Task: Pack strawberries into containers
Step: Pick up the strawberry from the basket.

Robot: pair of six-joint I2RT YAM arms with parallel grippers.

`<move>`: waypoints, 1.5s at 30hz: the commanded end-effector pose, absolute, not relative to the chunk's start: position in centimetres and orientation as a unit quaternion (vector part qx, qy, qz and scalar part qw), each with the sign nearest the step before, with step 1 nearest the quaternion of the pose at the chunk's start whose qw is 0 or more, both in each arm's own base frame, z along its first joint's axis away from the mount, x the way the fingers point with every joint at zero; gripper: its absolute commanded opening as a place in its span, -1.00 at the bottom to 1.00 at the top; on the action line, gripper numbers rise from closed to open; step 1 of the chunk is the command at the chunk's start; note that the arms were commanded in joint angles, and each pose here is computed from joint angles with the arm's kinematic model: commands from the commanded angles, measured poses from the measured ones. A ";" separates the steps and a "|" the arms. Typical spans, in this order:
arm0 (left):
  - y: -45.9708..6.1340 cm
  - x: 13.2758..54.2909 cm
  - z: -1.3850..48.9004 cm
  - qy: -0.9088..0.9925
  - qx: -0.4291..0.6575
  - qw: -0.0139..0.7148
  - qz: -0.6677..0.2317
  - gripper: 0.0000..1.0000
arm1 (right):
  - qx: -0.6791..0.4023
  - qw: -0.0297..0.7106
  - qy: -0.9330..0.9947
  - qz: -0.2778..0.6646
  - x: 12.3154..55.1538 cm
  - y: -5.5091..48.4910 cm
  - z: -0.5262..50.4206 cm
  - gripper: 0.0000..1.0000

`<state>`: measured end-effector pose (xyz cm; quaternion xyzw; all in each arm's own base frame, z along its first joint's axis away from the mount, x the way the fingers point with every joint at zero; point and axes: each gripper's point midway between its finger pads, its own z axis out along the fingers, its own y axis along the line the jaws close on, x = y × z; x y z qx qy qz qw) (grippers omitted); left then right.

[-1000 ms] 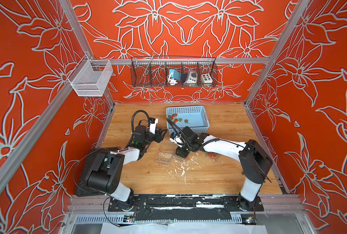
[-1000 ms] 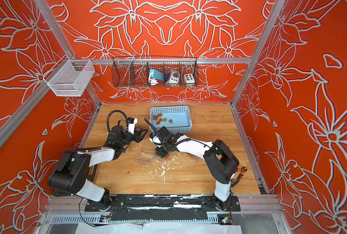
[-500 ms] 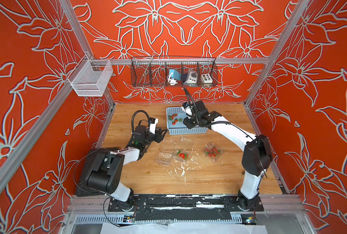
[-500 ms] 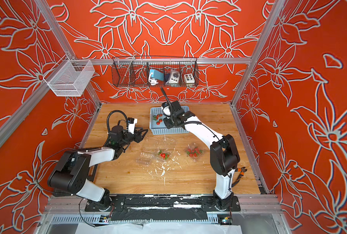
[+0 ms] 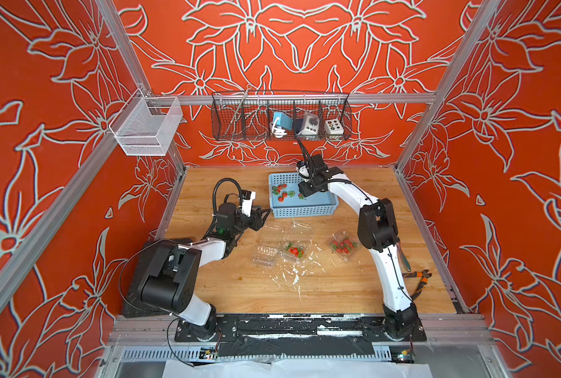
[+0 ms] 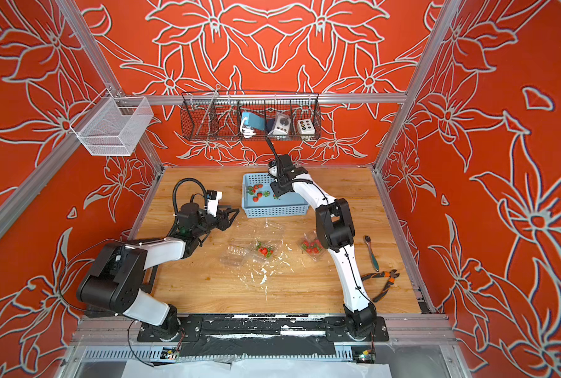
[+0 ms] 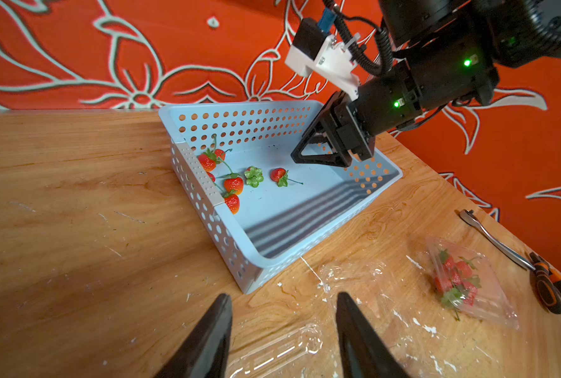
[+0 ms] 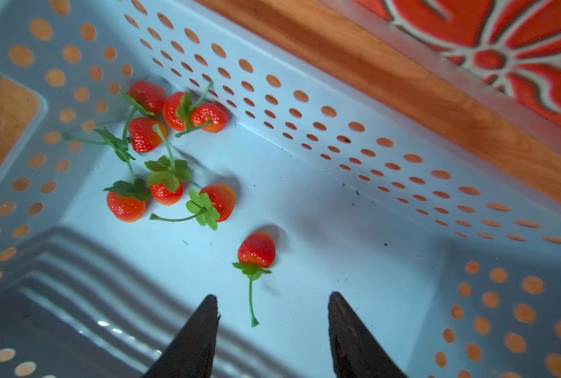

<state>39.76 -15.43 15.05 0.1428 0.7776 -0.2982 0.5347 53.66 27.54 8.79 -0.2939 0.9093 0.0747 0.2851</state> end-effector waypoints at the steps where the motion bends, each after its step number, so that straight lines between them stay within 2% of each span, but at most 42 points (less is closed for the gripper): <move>1: -15.6 39.9 15.5 0.771 0.152 0.540 -0.299 0.02 | -0.328 0.263 0.904 0.073 53.1 27.8 8.1 0.24; 16: -15.6 39.9 15.4 0.773 0.152 0.539 -0.298 0.02 | -0.354 0.202 0.909 0.085 52.1 27.4 4.7 0.04; 25: -15.6 39.9 15.4 0.773 0.153 0.540 -0.297 0.02 | -0.353 0.189 0.913 0.074 52.4 27.1 3.7 -0.08; 29: -15.6 39.9 15.4 0.773 0.152 0.539 -0.297 0.02 | -0.350 0.189 0.914 0.076 52.5 27.2 3.5 -0.28; 34: -15.6 40.0 15.4 0.773 0.152 0.539 -0.297 0.02 | -0.344 0.195 0.915 0.083 52.7 27.3 4.2 -0.76; 38: -15.5 39.9 15.4 0.773 0.151 0.539 -0.297 0.02 | -0.341 0.207 0.912 0.093 52.6 27.4 5.7 -1.00; 45: -15.6 39.9 15.5 0.772 0.152 0.540 -0.298 0.02 | -0.341 0.237 0.903 0.109 52.2 27.5 9.5 -1.00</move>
